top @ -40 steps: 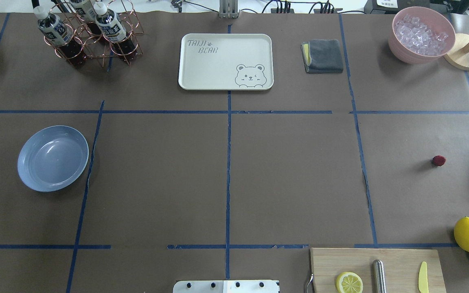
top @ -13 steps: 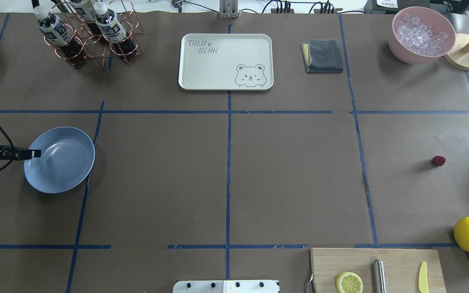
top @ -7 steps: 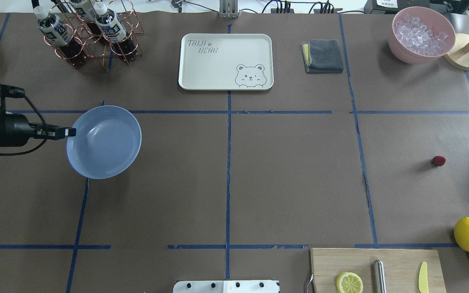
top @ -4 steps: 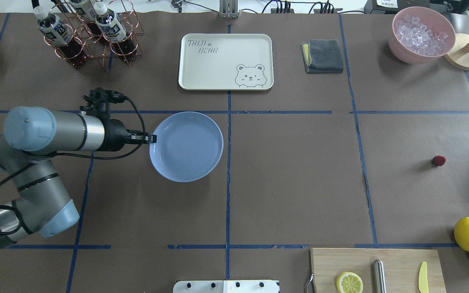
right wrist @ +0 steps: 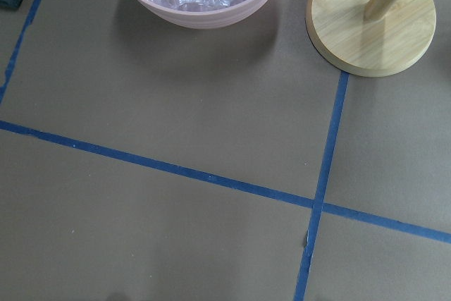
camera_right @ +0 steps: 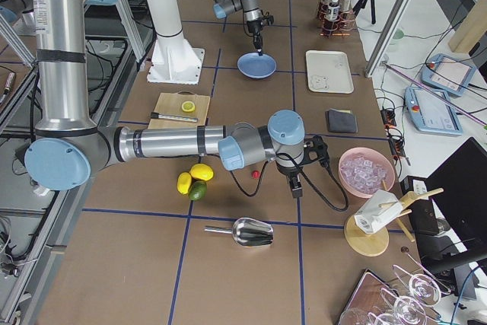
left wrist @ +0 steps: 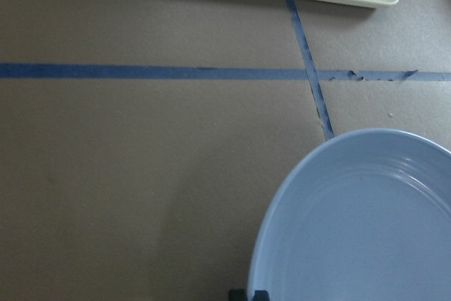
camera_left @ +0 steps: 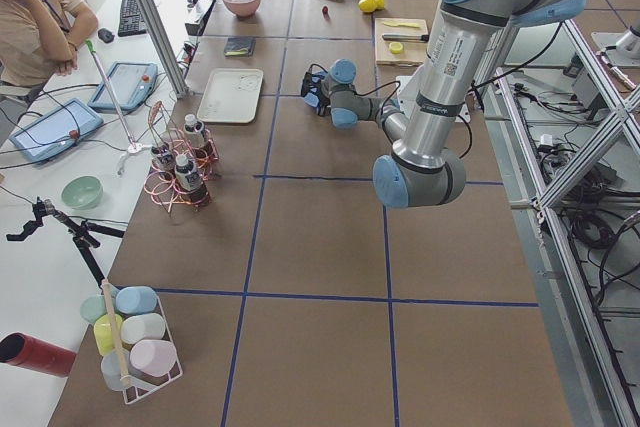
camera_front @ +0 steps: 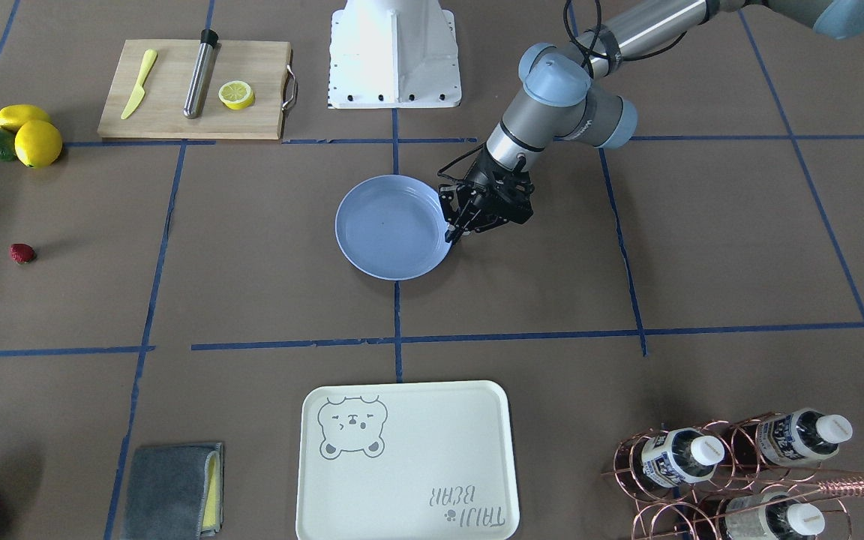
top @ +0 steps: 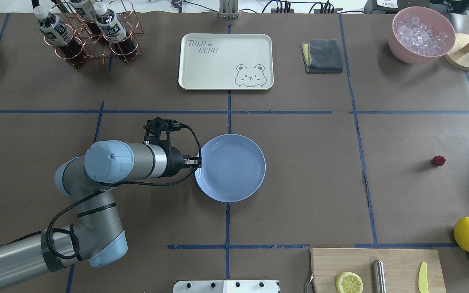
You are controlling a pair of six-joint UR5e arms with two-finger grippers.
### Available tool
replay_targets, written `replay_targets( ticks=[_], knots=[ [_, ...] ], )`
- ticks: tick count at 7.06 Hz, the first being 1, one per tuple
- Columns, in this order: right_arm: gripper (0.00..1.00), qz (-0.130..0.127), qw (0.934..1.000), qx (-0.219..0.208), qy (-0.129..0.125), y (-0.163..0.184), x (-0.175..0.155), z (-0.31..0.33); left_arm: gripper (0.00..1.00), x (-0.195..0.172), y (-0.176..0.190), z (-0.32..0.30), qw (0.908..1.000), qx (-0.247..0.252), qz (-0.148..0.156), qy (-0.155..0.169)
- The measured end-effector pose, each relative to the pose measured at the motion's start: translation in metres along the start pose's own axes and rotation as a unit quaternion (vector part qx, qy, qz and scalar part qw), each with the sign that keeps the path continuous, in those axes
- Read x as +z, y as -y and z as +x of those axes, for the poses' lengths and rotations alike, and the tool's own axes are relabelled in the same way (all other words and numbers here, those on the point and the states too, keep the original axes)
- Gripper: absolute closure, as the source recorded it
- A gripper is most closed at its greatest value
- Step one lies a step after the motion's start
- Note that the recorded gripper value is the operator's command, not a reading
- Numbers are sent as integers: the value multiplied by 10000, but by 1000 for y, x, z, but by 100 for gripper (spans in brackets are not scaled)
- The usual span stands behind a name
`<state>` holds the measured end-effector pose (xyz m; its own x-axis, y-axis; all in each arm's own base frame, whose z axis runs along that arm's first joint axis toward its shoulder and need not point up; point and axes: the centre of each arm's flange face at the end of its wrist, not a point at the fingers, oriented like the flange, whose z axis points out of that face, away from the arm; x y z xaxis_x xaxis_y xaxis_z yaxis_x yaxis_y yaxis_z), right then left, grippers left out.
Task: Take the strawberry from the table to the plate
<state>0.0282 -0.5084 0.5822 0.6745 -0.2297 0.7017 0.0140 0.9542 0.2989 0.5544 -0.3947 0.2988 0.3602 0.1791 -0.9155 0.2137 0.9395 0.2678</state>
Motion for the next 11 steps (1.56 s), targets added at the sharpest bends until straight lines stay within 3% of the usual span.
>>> replay_targets(
  ticks=[1, 3, 4, 6, 9, 10, 11],
  knots=[
    [0, 5, 10000, -6, -3, 0, 0, 0, 0, 0, -1, 0, 10000, -4, 8, 7],
    [0, 51, 10000, -62, 2, 3, -4, -5, 0, -8, 11, -5, 10000, -6, 81, 22],
    [0, 109, 9998, -158, 1, 6, -8, -9, 0, -25, 33, -18, 9999, 98, 85, 107],
    [0, 373, 9982, -479, -2, 10, -15, -22, 0, -90, 86, -68, 9942, 906, -68, 574],
    [0, 597, 9976, -296, 212, 13, -3, -52, 0, -224, 177, -221, 9618, 2378, -472, 1269],
    [0, 592, 9975, -288, 269, 14, 5, -63, 0, -269, 194, -278, 9615, 2250, -705, 1409],
    [0, 577, 9975, -298, 279, 14, 10, -69, 0, -302, 204, -325, 9666, 1702, -1009, 1628]
  ],
)
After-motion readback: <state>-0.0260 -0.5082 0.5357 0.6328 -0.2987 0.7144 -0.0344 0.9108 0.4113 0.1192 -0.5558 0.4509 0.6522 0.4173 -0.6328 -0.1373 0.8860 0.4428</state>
